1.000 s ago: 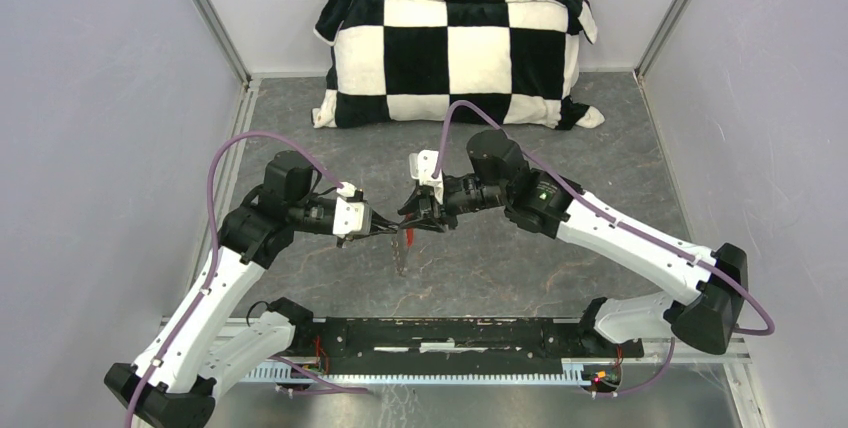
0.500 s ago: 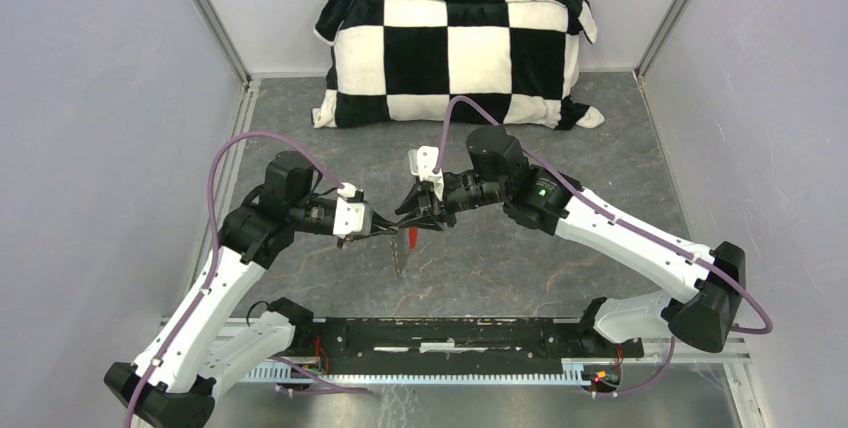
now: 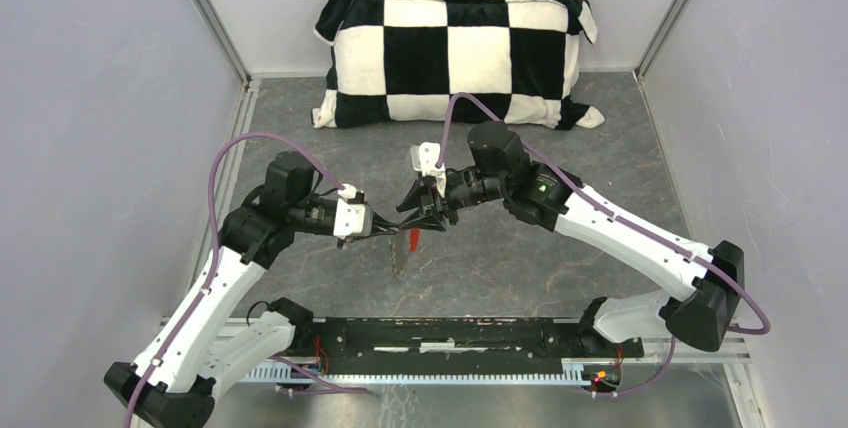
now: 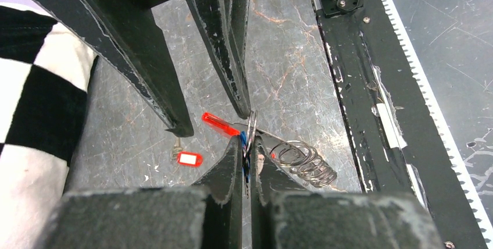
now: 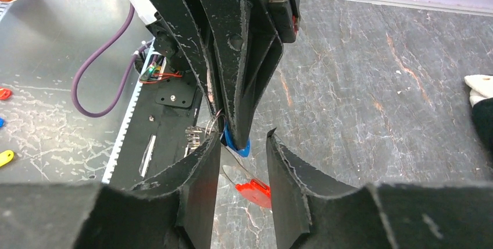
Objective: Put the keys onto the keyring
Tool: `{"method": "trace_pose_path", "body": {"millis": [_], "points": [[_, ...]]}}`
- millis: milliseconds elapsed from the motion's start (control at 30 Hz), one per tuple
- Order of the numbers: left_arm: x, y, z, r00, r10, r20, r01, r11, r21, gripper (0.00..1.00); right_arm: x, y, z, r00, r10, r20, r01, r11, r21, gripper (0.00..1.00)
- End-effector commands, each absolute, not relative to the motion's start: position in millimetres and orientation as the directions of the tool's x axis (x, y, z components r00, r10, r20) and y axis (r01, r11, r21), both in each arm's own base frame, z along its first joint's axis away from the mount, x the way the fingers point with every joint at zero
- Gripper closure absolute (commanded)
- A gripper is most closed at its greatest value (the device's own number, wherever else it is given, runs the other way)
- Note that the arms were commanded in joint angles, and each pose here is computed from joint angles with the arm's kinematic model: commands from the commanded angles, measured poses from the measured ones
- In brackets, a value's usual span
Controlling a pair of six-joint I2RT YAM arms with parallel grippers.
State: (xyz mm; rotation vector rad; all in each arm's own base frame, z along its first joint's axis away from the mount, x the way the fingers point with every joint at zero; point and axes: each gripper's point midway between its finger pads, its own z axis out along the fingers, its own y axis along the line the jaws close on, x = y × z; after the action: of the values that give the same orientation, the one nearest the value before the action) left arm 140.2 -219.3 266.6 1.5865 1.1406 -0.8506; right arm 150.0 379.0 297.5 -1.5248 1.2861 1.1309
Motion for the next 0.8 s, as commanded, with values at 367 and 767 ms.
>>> {"method": "trace_pose_path", "body": {"millis": [367,767], "points": [[154,-220,273,0.385,0.273,-0.882,0.921,-0.054,0.385,0.98,124,377,322,0.078,-0.156,-0.985,-0.964,-0.265,-0.034,0.54],[151,-219,273,0.391,0.268,-0.88,0.919,-0.055,0.391,0.98,152,382,315,0.086,-0.184,-0.979,-0.991,-0.12,-0.064,0.49]]}}
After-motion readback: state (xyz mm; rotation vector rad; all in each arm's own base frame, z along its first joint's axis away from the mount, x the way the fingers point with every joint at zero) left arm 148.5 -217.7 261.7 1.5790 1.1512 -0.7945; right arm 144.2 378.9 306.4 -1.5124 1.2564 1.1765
